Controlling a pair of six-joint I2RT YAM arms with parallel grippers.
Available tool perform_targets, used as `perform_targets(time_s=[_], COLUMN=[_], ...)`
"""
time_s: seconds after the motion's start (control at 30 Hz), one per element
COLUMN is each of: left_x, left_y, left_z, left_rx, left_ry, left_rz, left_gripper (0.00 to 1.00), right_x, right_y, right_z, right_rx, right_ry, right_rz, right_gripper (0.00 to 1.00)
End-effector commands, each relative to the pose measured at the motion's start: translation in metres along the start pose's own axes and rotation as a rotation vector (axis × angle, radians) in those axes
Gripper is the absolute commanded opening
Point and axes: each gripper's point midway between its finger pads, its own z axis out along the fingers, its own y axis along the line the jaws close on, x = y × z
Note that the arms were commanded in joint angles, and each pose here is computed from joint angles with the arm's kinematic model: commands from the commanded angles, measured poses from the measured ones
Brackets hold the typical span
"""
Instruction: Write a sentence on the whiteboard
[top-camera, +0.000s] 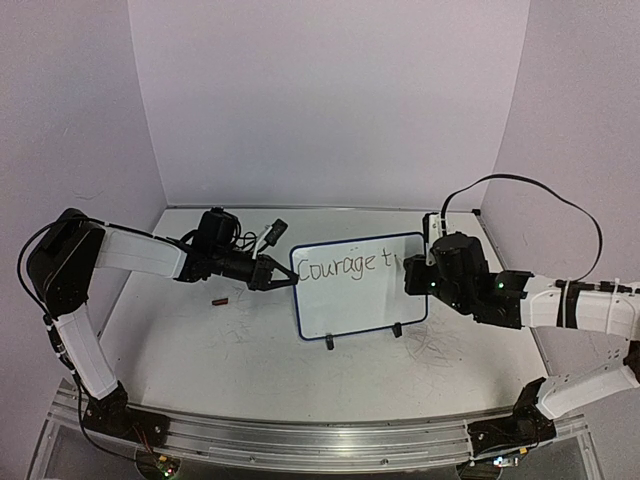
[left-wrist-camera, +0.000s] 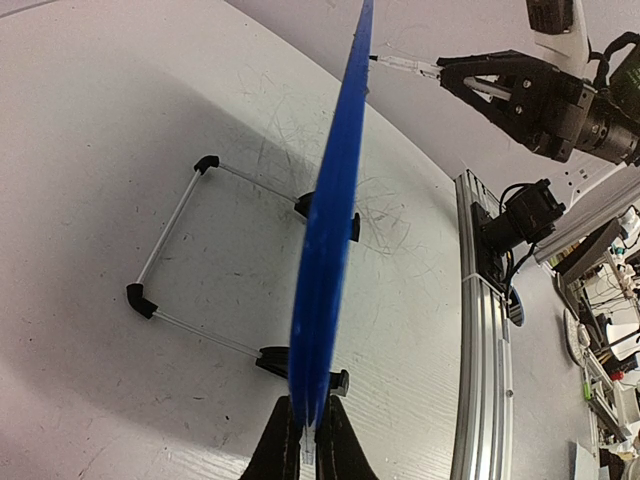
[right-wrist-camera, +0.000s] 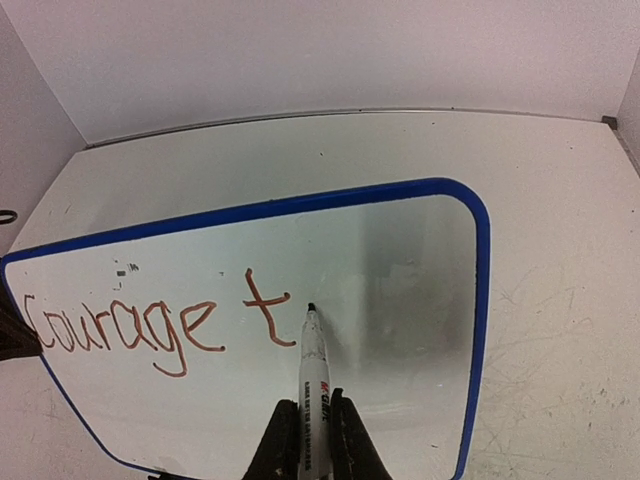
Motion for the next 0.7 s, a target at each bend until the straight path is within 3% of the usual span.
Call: perform_targets(time_s=[0.0,0.67], left_x=[0.007,0.009], left_y=[-0.006,-0.006], left_z=[0.001,0.002], left_rx=[0.002,0.007], left_ry=[0.044,0.051], left_rz=[-0.004,-0.008], left_gripper=[0.0,0.0], right_x=[-0.02,0.012], right_y=[0.004,-0.006], right_z=[0.0,-0.002], right_rx=[0.0,0.006], right_ry=[-0.055,0.032], right_rz=[0.02,0.026], right_gripper=[0.0,0.0])
